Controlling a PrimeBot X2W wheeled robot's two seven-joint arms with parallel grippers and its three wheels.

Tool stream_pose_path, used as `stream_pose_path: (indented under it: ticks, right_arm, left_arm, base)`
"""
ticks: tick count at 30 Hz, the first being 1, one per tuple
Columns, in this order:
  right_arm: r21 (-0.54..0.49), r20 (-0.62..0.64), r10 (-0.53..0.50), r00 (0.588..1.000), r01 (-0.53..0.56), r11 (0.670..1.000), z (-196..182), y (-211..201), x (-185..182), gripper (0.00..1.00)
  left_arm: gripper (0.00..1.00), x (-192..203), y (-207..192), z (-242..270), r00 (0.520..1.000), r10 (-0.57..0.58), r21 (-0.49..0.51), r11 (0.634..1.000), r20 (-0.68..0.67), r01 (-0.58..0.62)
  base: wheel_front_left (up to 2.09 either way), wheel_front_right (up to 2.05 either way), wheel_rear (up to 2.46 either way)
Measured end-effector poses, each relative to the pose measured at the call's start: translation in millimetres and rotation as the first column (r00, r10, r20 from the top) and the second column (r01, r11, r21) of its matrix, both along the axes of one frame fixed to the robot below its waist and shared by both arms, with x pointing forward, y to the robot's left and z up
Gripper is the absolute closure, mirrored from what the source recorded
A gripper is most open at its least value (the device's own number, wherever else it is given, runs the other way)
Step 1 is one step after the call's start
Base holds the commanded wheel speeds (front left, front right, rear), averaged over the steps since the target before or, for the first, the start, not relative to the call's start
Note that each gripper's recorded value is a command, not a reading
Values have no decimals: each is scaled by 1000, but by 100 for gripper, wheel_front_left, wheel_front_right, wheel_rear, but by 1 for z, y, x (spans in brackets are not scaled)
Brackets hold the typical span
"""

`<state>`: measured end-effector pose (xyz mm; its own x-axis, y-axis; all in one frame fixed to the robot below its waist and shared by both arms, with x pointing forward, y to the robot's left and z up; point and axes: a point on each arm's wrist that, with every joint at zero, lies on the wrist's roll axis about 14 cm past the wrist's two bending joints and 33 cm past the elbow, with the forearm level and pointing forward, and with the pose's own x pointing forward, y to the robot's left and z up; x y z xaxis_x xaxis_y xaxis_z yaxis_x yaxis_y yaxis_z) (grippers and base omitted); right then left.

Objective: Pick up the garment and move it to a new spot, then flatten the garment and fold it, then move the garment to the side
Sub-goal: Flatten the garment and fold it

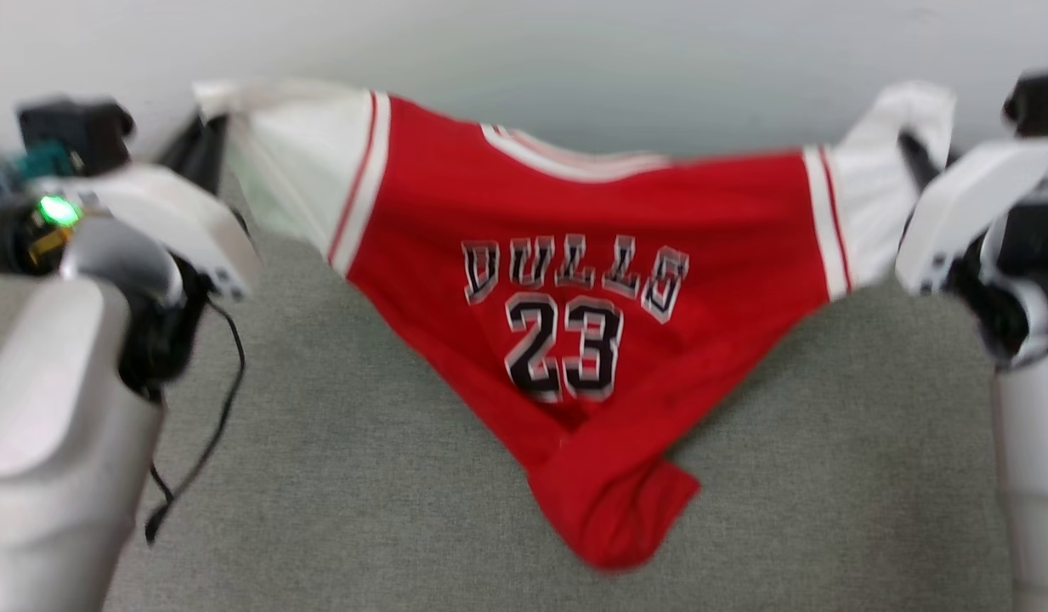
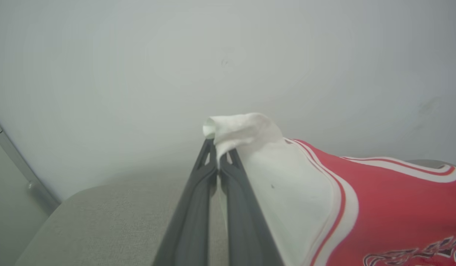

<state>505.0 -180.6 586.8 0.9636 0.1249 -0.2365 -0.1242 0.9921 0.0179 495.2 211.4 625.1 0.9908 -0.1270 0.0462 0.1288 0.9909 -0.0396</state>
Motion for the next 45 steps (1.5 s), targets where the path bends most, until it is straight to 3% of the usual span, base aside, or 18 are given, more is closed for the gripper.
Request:
stream_pose_path:
  ticks: [6,12,22,30,39,45]
  right_arm:
    - [26,211,-1,977,-4,1000,69,8,46,100]
    - [37,400,1,916,-18,999,131,18,90,100]
    - [-10,594,28,804,-27,1000,181,37,156,100]
    - [-36,610,58,790,-45,998,153,52,205,100]
    - [-45,427,107,898,-97,994,36,75,245,100]
    - [-38,302,138,943,-133,990,-20,87,239,100]
  left_arm:
    - [100,46,11,47,994,25,21,999,105,-28]
    - [100,91,17,94,972,37,40,998,231,-47]
    - [100,162,17,143,910,32,62,996,412,-63]
    - [100,212,19,105,912,37,50,997,410,-63]
    - [100,248,12,-6,972,30,16,999,235,-35]
    - [100,237,13,-50,989,44,-44,998,142,-38]
  base:
    - [0,0,0]
    - [0,0,0]
    - [0,0,0]
    - [0,0,0]
    - [0,0,0]
    - [0,0,0]
